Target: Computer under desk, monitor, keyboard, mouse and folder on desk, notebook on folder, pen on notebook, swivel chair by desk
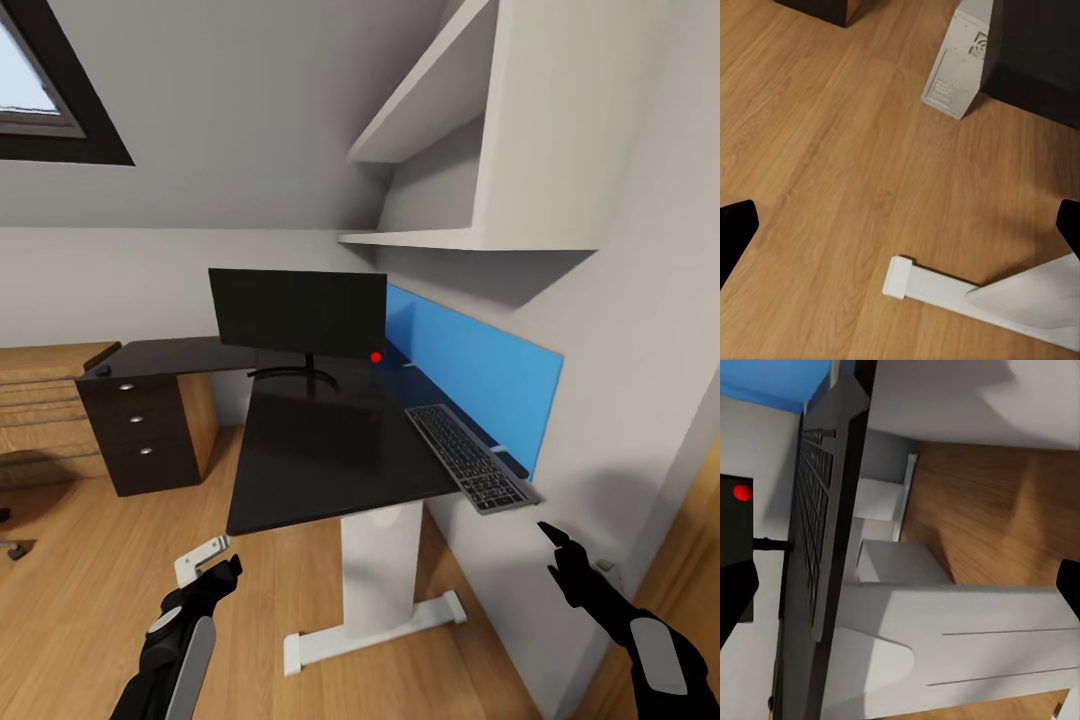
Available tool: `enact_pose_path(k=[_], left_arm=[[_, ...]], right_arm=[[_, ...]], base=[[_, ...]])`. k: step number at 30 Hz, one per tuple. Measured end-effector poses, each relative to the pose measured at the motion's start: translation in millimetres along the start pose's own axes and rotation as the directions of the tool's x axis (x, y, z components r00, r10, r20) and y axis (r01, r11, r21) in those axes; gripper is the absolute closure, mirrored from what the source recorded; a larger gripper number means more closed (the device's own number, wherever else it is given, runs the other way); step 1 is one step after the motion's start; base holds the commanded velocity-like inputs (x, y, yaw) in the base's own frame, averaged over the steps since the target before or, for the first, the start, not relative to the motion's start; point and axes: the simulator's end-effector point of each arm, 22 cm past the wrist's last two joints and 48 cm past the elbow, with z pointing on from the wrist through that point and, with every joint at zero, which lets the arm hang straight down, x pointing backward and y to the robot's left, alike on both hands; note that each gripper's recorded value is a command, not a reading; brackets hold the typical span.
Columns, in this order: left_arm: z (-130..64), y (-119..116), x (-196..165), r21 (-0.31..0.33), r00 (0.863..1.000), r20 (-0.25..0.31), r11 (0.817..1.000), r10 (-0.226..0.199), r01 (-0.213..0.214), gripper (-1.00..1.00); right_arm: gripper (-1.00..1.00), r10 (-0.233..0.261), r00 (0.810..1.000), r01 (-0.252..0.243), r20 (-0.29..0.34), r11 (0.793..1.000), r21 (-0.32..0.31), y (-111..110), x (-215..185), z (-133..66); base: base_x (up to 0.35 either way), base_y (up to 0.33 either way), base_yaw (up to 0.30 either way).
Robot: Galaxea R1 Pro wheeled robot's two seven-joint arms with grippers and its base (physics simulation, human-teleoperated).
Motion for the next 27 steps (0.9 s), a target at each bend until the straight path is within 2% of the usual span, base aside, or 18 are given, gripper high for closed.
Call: enact_pose_path(k=[19, 27], left_arm=[[-0.1, -2.3, 1.6, 0.005, 1.000, -0.003, 1.000, 0.005, -0.005, -1.00], [0.1, -2.1, 1.8, 0.004, 1.000, -0.003, 1.000, 0.005, -0.005, -1.00]], right_arm=[[-1.00, -0.005, 1.000, 0.005, -0.005, 1.000, -0.001, 1.1, 1.4, 0.7], [-1.00, -0.006, 1.000, 0.006, -0.005, 1.000, -0.001, 1.1, 1.4, 0.9]], base=[[0.115, 0.043, 0.000], [0.036, 0.025, 0.000]])
